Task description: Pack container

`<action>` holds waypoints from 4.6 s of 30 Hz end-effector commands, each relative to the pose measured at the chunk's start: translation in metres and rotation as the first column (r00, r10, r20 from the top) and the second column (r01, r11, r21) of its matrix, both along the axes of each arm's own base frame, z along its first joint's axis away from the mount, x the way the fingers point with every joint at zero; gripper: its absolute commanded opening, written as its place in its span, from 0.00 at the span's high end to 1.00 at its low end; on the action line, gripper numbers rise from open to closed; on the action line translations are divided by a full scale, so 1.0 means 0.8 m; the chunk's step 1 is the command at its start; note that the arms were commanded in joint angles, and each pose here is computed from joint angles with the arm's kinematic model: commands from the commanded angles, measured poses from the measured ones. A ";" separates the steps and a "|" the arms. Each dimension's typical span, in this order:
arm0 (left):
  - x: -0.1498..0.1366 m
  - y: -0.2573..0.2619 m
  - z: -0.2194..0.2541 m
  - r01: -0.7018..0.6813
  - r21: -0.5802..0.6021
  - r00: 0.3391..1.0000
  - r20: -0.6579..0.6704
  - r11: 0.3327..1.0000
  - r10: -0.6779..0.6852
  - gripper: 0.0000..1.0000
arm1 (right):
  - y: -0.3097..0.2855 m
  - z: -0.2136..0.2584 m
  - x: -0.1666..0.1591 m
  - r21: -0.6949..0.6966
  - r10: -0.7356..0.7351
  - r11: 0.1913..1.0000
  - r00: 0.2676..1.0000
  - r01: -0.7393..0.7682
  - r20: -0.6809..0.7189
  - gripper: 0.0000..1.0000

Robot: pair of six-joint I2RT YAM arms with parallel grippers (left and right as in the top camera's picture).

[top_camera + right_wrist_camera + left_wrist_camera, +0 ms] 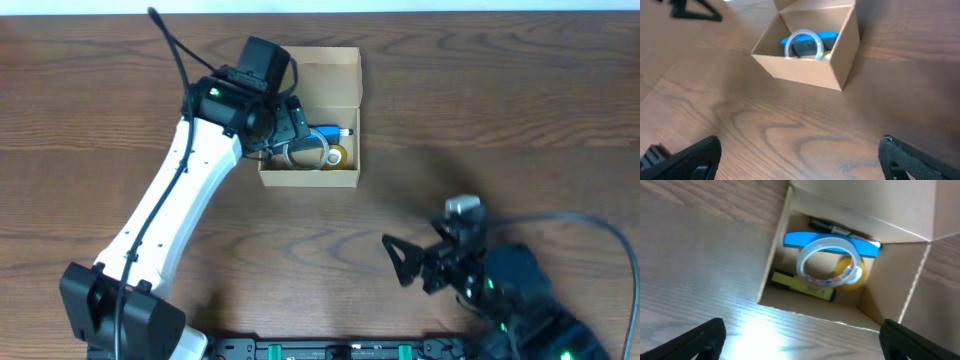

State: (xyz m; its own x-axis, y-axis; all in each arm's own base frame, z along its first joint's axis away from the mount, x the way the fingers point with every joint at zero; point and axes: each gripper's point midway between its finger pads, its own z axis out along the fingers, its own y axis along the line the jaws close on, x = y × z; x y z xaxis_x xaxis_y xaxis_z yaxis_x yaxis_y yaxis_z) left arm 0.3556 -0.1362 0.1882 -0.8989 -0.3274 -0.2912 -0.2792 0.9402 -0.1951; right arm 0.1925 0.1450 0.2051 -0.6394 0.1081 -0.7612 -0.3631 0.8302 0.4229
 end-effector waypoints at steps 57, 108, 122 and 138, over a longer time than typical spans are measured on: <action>0.221 0.065 -0.164 -0.149 -0.741 0.985 -0.055 0.654 0.163 0.94 | 0.025 -0.195 0.396 0.319 0.106 0.946 0.888 0.048 -0.447 0.99; 0.209 0.023 -0.064 0.328 -0.866 0.944 0.297 0.376 -0.140 0.95 | 0.103 -0.101 0.396 0.416 0.415 0.830 0.909 -0.371 -0.019 0.99; 0.207 0.017 -0.008 0.402 -0.877 0.913 0.360 0.264 -0.192 0.95 | 0.107 -0.007 0.377 0.390 0.450 0.800 0.886 -0.456 0.112 0.99; 0.187 -0.015 0.048 0.391 -0.892 0.912 0.341 0.227 -0.228 0.95 | 0.130 0.009 0.324 0.254 0.442 0.869 0.897 -0.425 -0.008 0.99</action>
